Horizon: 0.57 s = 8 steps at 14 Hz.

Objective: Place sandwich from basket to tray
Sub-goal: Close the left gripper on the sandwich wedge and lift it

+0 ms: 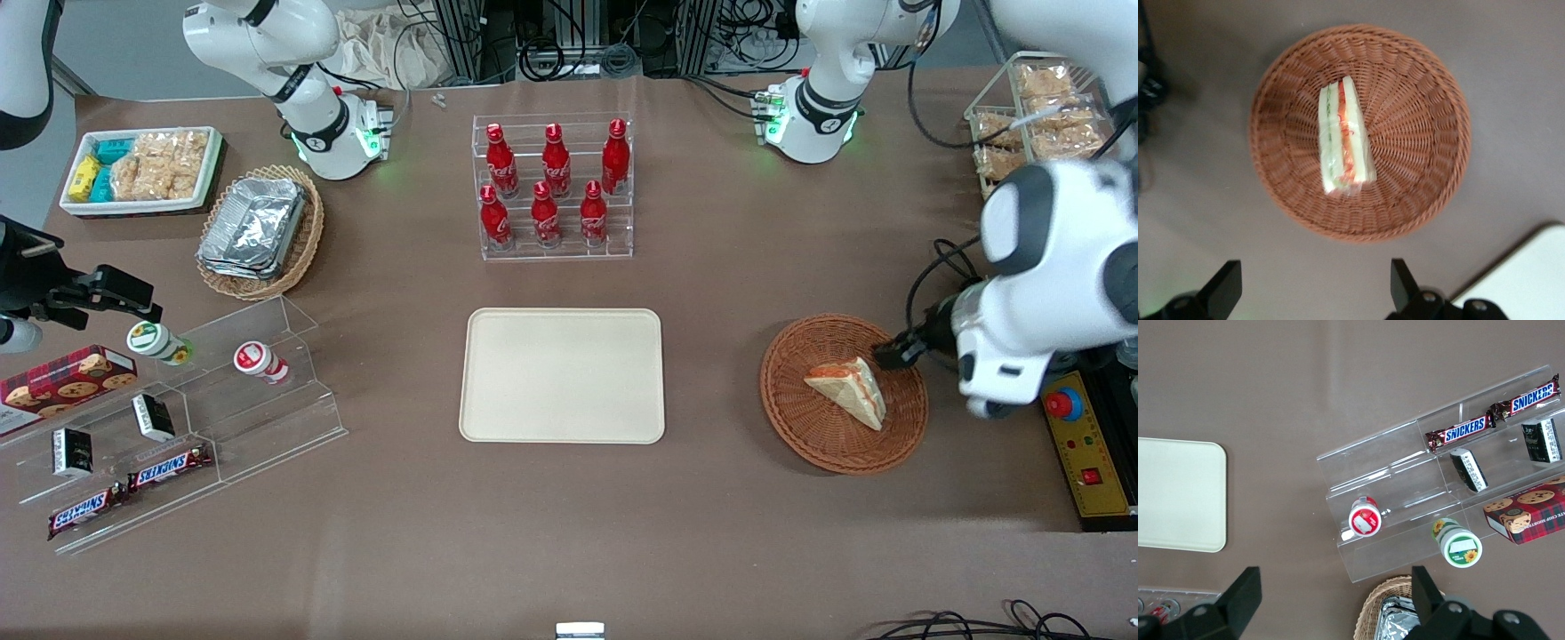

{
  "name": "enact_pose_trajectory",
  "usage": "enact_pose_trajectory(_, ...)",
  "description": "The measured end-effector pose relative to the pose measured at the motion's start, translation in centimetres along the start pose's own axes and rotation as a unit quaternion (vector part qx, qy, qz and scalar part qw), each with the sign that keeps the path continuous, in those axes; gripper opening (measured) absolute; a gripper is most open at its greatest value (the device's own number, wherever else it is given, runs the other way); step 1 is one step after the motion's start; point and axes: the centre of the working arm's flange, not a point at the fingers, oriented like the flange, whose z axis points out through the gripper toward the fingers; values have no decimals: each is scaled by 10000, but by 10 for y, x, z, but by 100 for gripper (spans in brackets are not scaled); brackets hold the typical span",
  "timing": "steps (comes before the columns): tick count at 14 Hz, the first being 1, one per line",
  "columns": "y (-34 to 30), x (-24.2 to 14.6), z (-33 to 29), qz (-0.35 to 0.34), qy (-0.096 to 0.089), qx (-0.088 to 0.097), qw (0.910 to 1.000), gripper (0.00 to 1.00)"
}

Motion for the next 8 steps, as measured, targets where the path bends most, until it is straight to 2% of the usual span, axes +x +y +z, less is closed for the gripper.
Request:
enact_pose_trajectory(2,7,11,59,-638,188,-160,9977,100)
enact_pose_trajectory(4,9,15,98,-1118,297,-276,9929,100)
enact_pose_trajectory(8,7,15,150,-1549,211,-164,9876,97)
